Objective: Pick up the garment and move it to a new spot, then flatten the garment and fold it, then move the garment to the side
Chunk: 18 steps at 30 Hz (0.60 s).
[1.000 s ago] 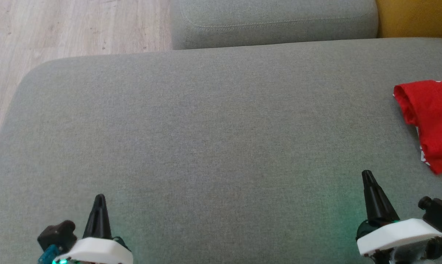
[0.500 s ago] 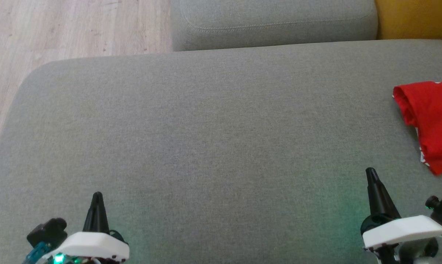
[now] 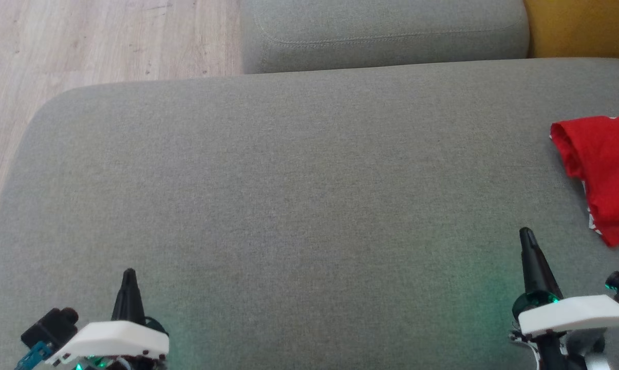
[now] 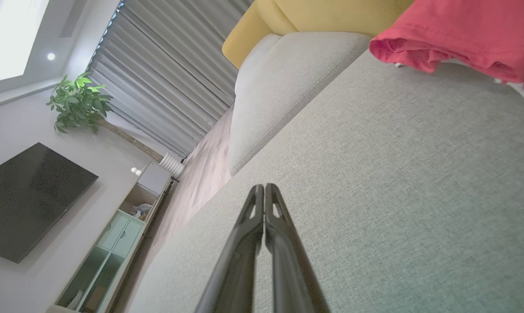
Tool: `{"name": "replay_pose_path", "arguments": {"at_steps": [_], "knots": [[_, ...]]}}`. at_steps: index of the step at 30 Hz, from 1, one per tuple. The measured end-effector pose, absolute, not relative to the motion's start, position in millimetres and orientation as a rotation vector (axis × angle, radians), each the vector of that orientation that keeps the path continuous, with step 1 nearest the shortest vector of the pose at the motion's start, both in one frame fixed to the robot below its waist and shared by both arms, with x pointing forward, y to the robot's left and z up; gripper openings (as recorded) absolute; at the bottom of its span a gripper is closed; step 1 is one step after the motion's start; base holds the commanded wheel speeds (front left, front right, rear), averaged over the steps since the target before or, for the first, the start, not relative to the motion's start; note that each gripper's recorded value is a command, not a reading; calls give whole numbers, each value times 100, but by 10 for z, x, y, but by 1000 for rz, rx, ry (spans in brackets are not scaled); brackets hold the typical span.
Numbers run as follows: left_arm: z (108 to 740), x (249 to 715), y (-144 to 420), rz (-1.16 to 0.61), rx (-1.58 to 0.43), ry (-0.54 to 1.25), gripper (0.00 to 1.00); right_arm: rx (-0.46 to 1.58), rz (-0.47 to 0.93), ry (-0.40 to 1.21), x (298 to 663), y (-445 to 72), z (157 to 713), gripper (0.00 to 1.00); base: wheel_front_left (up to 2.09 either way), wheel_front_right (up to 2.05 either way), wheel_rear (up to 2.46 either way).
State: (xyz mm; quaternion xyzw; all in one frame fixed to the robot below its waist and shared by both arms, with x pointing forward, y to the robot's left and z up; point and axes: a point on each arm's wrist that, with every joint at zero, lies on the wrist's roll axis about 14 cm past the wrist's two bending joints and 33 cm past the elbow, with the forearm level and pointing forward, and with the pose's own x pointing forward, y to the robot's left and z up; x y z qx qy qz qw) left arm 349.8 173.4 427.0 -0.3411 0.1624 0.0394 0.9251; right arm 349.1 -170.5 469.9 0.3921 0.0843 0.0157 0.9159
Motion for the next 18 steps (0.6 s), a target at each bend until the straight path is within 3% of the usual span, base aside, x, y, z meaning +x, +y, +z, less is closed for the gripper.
{"name": "replay_pose_path", "arguments": {"at_steps": [18], "knots": [[4351, 3559, 1751, 95, -925, 307, 0, 1002, -9, 159, 3531, -1794, 4680, 0, 0, 0, 0]]}}
